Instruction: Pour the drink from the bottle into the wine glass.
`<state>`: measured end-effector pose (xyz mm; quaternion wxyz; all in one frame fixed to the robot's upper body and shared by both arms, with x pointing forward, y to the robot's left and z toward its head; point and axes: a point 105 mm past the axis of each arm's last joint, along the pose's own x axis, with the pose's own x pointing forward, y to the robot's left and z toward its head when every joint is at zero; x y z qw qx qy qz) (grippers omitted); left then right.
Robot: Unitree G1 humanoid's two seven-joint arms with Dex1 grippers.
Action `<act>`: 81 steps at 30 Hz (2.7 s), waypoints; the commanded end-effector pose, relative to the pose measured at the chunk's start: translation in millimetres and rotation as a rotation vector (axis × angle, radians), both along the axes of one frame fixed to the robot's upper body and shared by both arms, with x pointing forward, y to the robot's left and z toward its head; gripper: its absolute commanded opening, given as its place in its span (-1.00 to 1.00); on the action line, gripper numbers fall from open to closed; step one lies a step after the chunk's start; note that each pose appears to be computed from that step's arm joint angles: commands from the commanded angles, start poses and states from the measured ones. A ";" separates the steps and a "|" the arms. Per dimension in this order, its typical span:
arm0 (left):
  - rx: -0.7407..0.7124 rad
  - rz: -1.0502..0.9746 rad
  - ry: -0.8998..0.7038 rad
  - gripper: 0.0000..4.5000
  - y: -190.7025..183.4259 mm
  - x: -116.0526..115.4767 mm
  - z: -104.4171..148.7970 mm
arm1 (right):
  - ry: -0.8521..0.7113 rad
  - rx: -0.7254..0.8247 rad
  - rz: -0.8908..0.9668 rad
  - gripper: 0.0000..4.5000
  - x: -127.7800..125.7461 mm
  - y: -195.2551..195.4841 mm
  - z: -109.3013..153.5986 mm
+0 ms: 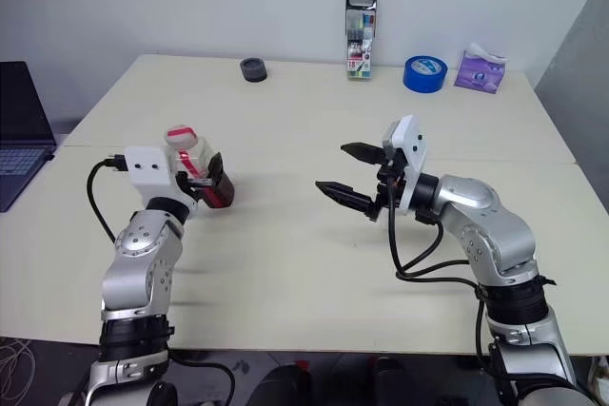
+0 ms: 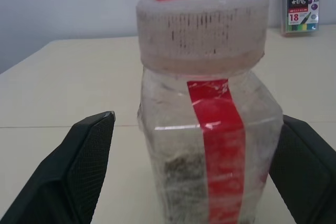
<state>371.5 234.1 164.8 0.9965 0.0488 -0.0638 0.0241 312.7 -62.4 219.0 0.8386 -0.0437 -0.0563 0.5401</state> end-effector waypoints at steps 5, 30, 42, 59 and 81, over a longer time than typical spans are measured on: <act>0.028 -0.041 -0.057 0.98 -6.5 10.4 14.8 | -0.063 0.009 -0.004 1.00 -3.9 -1.4 10.2; 0.011 -0.002 -0.094 -0.23 0.9 -0.1 23.3 | -0.057 0.009 0.005 1.00 -4.0 2.0 8.1; 0.021 0.014 -0.086 -0.23 3.1 -1.5 26.6 | -0.060 0.009 0.006 1.00 -3.4 3.4 8.5; 0.100 -0.306 -0.055 -0.23 -37.8 -5.2 49.5 | -0.099 0.007 -0.033 1.00 9.4 12.5 10.6; 0.159 -1.094 0.027 -0.23 -134.0 -54.4 43.0 | -0.007 0.136 0.128 1.00 -13.4 57.6 44.3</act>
